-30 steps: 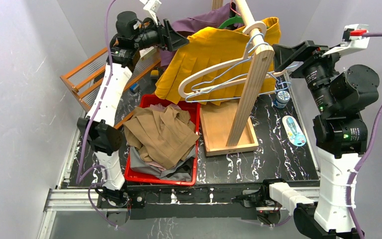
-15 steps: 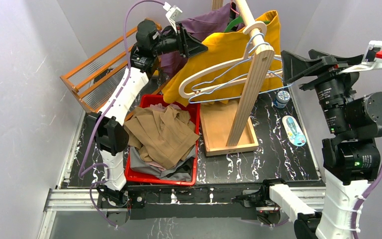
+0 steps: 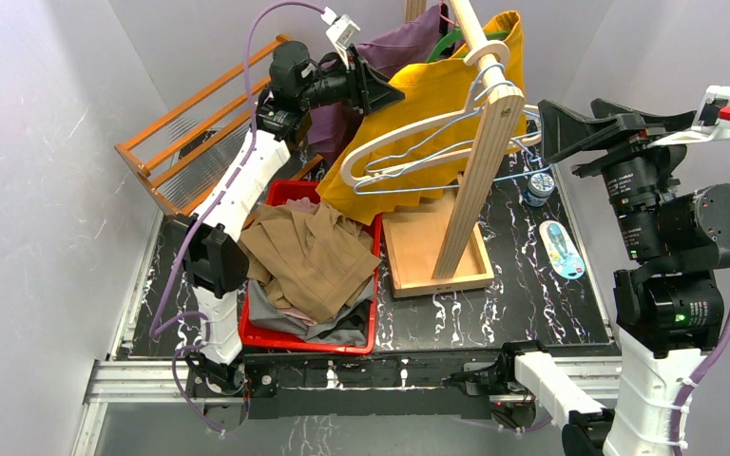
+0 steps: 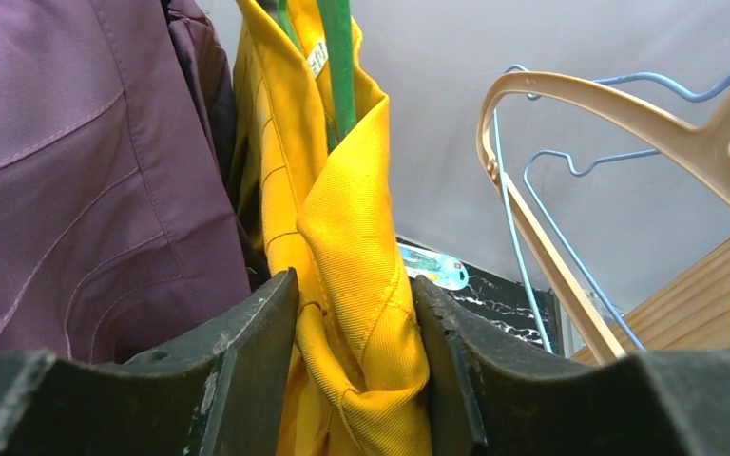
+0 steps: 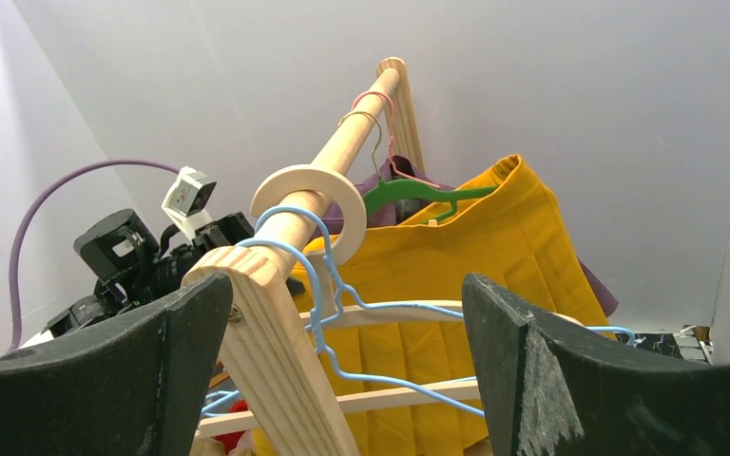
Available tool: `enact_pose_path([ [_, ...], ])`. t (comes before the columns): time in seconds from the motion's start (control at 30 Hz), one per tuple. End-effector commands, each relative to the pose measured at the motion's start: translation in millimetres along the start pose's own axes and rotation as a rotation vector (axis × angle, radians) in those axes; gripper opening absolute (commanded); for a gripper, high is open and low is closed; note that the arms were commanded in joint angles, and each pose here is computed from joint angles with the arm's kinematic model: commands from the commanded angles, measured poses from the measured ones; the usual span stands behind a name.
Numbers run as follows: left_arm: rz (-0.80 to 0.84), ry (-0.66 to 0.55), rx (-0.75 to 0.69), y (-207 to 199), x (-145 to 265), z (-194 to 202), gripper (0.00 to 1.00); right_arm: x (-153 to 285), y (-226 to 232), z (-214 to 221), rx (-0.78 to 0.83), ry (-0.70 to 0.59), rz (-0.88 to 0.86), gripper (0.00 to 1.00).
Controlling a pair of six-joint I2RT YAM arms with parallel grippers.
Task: Remove the skirt from the hanger
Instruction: Pick up the hanger from the clothesline.
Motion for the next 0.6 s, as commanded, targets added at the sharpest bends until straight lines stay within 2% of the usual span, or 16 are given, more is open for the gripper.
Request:
enact_pose_path([
  [0.0, -0.012, -0.009, -0.080, -2, -7, -2, 0.37, 1, 2, -14, 0.003, -0.070, -0.007, 0.98],
  [0.03, -0.020, -0.010, -0.087, -1, -9, -3, 0.31, 2, 2, -15, 0.004, -0.071, -0.008, 0.98],
  [0.17, -0.027, -0.025, -0.119, -1, -17, -13, 0.21, 4, 2, -18, 0.008, -0.083, 0.000, 0.98],
  [0.27, -0.018, -0.053, -0.152, -12, -20, -23, 0.00, 6, 1, -20, 0.013, -0.093, 0.007, 0.98],
  [0.57, 0.035, -0.189, -0.269, -64, -35, -51, 0.00, 5, 2, -17, -0.004, -0.095, -0.002, 0.98],
])
Point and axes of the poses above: each gripper's point midway between its finger pads, its own x axis back along the fingers, its own y axis along the line the jaws close on, z = x × y, the point moved 5 cm from there along x, back along the fingers, and after that the axes turned 12 degrees about x, right-handed, at the moved point
